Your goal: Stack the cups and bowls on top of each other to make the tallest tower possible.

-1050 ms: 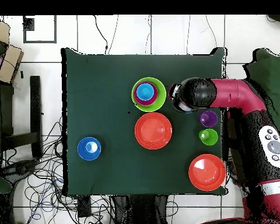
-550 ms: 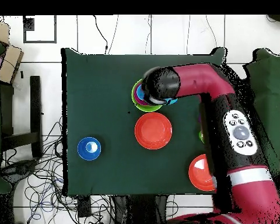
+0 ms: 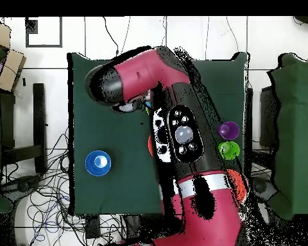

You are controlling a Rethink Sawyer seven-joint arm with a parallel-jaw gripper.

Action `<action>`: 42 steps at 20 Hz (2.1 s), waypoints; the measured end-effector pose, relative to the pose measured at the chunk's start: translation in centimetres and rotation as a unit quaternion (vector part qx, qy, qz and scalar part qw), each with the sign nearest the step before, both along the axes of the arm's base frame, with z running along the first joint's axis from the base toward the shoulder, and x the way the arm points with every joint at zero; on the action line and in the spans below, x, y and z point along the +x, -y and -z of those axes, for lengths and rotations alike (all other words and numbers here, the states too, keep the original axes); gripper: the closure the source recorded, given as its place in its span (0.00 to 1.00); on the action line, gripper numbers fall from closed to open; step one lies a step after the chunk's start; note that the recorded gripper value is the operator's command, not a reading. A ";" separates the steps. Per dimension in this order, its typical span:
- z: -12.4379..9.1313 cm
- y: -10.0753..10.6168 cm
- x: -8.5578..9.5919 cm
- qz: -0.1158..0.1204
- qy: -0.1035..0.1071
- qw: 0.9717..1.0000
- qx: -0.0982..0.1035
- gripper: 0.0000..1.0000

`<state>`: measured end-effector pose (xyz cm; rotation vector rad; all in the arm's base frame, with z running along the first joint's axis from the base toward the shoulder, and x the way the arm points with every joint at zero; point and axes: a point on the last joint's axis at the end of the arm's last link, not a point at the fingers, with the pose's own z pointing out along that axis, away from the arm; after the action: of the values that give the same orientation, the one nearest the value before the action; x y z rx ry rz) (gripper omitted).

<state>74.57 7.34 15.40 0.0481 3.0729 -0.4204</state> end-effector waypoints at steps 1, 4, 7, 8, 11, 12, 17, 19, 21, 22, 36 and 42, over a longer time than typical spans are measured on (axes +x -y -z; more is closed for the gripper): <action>-0.1 -0.4 0.0 -0.004 0.001 1.000 -0.005 1.00; -0.2 -1.1 0.1 -0.013 0.006 1.000 -0.020 1.00; -0.3 -1.1 0.2 -0.019 0.011 0.999 -0.042 1.00; -0.2 -0.7 0.1 -0.018 0.011 0.999 -0.048 1.00; -0.1 0.7 0.0 -0.011 0.009 0.998 -0.060 1.00; -0.1 1.2 -0.1 -0.008 0.009 0.998 -0.064 1.00; -0.2 4.2 -0.1 0.011 0.008 0.996 -0.085 1.00; -0.1 5.1 -0.1 0.017 0.007 0.996 -0.091 1.00; 0.2 5.8 -0.1 0.022 0.005 0.995 -0.098 1.00; 0.5 6.2 -0.1 0.025 0.004 0.995 -0.101 1.00; 8.4 4.2 0.3 0.023 -0.021 0.992 -0.126 1.00; 10.9 4.0 -0.4 0.023 -0.036 0.991 -0.129 1.00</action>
<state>74.17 3.30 4.52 0.0980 3.0636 -0.8342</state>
